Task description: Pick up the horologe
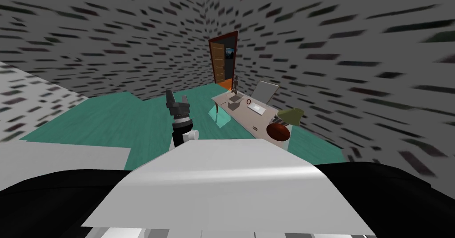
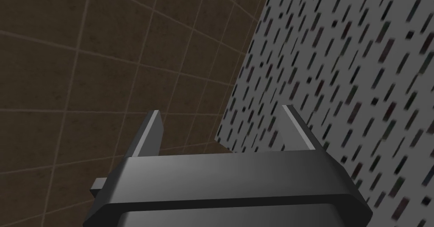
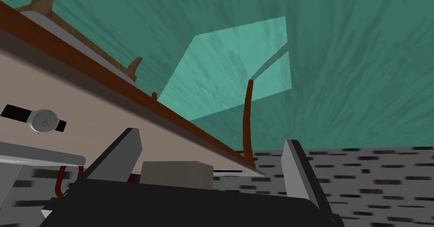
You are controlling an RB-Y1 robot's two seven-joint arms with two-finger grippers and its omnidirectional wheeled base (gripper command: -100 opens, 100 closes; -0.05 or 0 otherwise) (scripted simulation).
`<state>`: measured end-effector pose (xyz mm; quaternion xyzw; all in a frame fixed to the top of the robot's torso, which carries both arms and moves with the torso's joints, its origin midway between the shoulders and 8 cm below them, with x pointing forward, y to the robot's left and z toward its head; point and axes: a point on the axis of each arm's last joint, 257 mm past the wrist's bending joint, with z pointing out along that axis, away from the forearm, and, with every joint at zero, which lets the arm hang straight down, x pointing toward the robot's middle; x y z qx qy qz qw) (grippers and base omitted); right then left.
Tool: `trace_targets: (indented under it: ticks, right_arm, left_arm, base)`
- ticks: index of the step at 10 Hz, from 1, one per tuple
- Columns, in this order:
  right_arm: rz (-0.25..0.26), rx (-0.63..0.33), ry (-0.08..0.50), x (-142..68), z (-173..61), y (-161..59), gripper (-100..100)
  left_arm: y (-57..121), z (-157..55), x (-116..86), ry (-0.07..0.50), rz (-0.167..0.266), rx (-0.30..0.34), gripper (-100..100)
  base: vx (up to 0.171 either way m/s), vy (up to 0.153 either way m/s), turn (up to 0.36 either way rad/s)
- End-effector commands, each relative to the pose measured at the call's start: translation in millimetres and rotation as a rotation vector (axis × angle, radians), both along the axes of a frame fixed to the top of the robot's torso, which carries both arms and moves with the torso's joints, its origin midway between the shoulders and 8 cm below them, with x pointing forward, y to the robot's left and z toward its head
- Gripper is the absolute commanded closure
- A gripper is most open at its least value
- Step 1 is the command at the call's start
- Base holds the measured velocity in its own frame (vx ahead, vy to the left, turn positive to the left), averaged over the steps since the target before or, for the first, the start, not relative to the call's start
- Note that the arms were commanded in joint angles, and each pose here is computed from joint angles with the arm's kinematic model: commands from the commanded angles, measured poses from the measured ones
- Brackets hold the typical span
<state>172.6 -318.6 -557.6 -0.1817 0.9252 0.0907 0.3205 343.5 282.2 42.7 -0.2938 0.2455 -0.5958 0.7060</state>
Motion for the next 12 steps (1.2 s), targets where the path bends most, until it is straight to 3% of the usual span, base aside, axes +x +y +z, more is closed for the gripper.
trace_targets:
  ticks: [1, 3, 4, 5, 7, 8, 9, 10, 12]
  right_arm:
    - [0.018, -0.047, 0.027, -13.8, -9.7, -16.1, -100]
    - [0.096, -0.168, 0.093, -48.3, -25.5, -55.8, -100]
    - [0.089, -0.184, 0.11, -55.3, -28.9, -65.0, -100]
    - [0.127, -0.235, 0.138, -70.1, -32.8, -82.8, -100]
    - [0.181, -0.358, 0.224, -111.6, -39.3, -137.0, -100]
    - [0.18, -0.355, 0.223, -111.6, -39.9, -135.3, -100]
    - [0.207, -0.408, 0.258, -127.7, -38.6, -159.9, -100]
    - [0.207, -0.408, 0.258, -127.7, -38.6, -159.9, -100]
    - [0.249, -0.493, 0.316, -154.5, -33.1, -201.2, -100]
  left_arm:
    - [0.0, 0.0, 0.0, 0.0, 0.0, 0.0, 0]
    - [0.0, 0.0, 0.0, 0.0, 0.0, 0.0, 0]
    - [0.0, 0.0, 0.0, 0.0, 0.0, 0.0, 0]
    - [0.0, 0.0, 0.0, 0.0, 0.0, 0.0, 0]
    - [0.0, 0.0, 0.0, 0.0, 0.0, 0.0, 0]
    - [0.0, 0.0, 0.0, 0.0, 0.0, 0.0, 0]
    - [0.0, 0.0, 0.0, 0.0, 0.0, 0.0, 0]
    - [0.0, 0.0, 0.0, 0.0, 0.0, 0.0, 0]
    - [0.0, 0.0, 0.0, 0.0, 0.0, 0.0, 0]
  base:
    - [0.087, -0.007, 0.102]
    - [0.107, 0.009, 0.243]
    - [0.097, 0.002, 0.136]
    - [0.081, 0.012, 0.18]
    - [0.135, 0.001, 0.227]
    - [0.107, 0.011, 0.13]
    - [0.089, 0.012, 0.176]
    - [0.067, 0.002, 0.082]
    - [0.085, 0.0, 0.184]
